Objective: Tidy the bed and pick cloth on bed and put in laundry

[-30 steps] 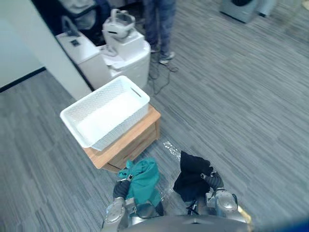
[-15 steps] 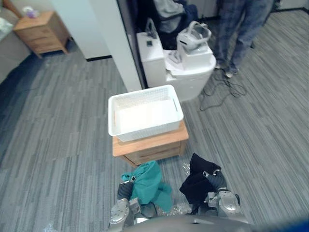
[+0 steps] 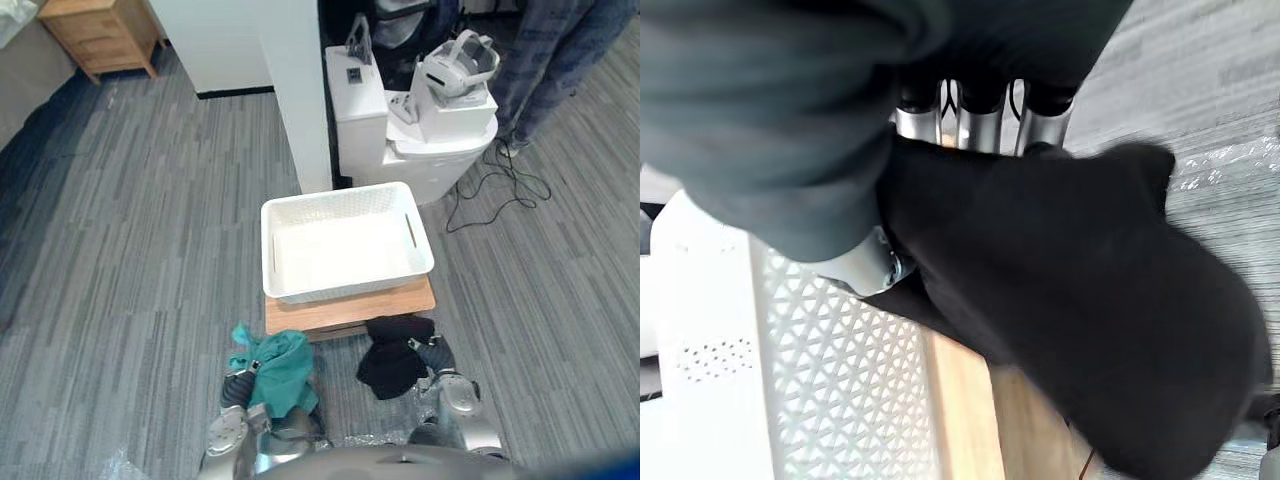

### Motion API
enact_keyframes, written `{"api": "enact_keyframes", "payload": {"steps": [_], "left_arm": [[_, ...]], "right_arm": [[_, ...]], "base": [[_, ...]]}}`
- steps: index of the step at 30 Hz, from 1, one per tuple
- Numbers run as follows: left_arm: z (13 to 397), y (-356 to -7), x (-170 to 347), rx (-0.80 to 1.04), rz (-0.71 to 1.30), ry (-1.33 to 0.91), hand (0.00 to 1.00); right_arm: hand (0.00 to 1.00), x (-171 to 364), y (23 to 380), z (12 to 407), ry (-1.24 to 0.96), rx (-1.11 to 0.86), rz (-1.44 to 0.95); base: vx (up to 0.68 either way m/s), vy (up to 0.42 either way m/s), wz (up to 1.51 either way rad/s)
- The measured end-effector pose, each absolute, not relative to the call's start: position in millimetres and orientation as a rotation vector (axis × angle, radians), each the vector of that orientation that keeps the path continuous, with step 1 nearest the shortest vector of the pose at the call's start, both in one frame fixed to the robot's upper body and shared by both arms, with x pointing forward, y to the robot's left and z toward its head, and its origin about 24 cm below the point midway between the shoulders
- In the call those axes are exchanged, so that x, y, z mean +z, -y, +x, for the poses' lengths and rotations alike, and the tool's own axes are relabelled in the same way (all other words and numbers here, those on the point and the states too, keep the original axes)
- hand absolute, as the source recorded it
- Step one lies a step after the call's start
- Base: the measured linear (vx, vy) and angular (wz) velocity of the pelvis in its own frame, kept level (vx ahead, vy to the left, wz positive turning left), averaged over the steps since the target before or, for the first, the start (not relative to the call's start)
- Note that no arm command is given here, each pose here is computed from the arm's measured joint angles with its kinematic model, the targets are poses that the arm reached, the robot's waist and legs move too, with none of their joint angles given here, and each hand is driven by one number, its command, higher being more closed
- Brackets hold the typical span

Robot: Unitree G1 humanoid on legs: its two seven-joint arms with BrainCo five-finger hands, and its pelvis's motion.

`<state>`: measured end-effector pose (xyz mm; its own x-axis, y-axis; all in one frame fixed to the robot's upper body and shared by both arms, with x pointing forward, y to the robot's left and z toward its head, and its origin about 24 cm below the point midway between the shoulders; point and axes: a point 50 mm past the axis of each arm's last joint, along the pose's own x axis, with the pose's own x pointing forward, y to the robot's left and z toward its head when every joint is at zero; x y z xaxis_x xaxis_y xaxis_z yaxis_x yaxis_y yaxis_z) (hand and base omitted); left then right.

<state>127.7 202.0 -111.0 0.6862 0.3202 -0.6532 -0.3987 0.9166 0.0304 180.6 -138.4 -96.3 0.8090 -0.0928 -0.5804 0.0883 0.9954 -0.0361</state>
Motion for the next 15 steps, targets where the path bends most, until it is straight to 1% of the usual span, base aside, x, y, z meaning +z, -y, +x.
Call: {"api": "enact_keyframes", "payload": {"steps": [2, 4, 7, 8, 10, 13, 15], "left_arm": [[130, -188, -112, 0.327, -0.087, -0.717, 1.0], [130, -180, -113, 0.296, -0.089, -0.722, 1.0], [126, -184, -113, 0.303, -0.077, -0.725, 1.0], [125, -189, -113, 0.31, -0.06, -0.728, 1.0], [126, -191, -112, 0.309, -0.054, -0.726, 1.0], [129, -191, -111, 0.31, -0.062, -0.718, 1.0], [130, -184, -111, 0.304, -0.084, -0.714, 1.0]], "right_arm": [[1.0, -95, 143, 184, -0.612, -0.097, -0.026], [1.0, -95, 143, 184, -0.609, -0.093, -0.041], [1.0, -92, 132, 185, -0.596, -0.056, -0.048], [1.0, -91, 125, 182, -0.592, -0.043, -0.032], [1.0, -89, 123, 183, -0.578, -0.043, -0.021], [1.0, -85, 126, 188, -0.557, -0.044, -0.026], [1.0, -85, 134, 187, -0.553, -0.059, -0.033]], "base": [[-0.03, 0.022, -0.13], [-0.1, 0.075, -0.12], [-0.04, 0.052, -0.01], [0.02, -0.05, 0.11], [0.06, -0.099, 0.27], [0.1, -0.088, 0.06], [0.13, -0.044, 0.06]]}}
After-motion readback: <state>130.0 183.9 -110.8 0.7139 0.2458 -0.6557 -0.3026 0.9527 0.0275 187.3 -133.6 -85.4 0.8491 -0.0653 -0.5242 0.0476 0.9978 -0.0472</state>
